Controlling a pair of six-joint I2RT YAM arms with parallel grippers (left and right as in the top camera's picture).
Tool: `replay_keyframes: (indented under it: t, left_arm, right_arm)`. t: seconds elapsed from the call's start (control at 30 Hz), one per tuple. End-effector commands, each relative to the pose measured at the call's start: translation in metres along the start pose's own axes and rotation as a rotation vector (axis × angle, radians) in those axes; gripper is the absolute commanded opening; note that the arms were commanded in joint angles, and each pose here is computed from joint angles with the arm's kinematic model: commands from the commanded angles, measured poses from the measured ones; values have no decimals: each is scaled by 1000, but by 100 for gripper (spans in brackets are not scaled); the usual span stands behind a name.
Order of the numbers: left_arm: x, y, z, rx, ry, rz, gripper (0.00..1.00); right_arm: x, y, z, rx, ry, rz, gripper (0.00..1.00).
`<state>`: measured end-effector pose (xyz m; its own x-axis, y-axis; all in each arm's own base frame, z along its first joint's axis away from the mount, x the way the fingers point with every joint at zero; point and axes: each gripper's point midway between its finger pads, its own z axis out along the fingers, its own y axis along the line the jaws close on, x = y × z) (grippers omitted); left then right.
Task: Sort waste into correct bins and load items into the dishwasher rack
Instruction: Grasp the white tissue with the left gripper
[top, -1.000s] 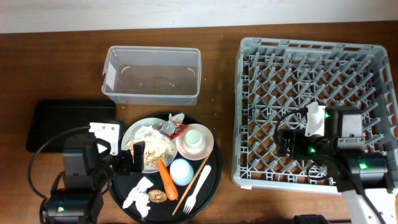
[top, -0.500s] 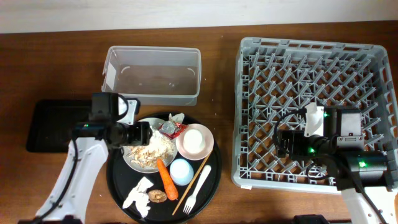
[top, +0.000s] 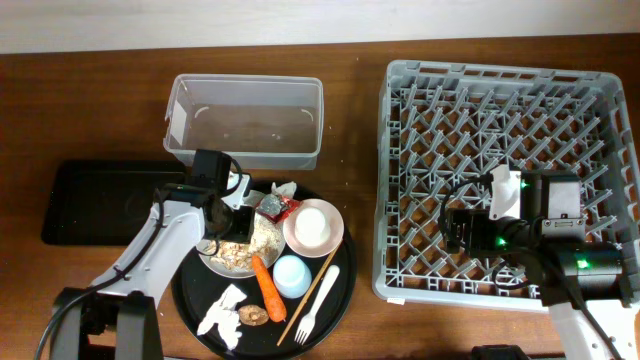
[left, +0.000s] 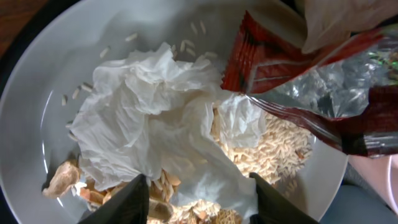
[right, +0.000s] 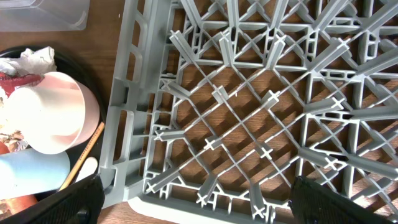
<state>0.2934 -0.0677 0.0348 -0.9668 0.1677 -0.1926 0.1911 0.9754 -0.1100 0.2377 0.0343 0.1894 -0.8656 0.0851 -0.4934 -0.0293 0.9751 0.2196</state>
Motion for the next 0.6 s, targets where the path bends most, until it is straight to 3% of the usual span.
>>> replay_keyframes:
  t: [0.0, 0.07, 0.13, 0.23, 0.4, 0.57]
  left_arm:
    - [-10, 1, -3, -11, -27, 10, 48]
    - [-16, 1, -6, -10, -43, 12, 39]
    - [-19, 1, -6, -11, -55, 13, 18]
    - [-22, 1, -6, -12, -69, 15, 1]
    - [-27, 8, -15, -60, -79, 14, 1]
    - [-60, 0, -92, -64, -258, 28, 1]
  right_arm:
    - [-7, 5, -6, -13, -24, -8, 98]
    - [-7, 5, -6, -13, -24, -8, 98]
    - [-7, 5, -6, -13, -24, -8, 98]
    - [-7, 4, -6, -10, -24, -8, 98]
    - [-7, 4, -6, -10, -24, -8, 98]
    - [-7, 4, -6, -9, -25, -8, 98]
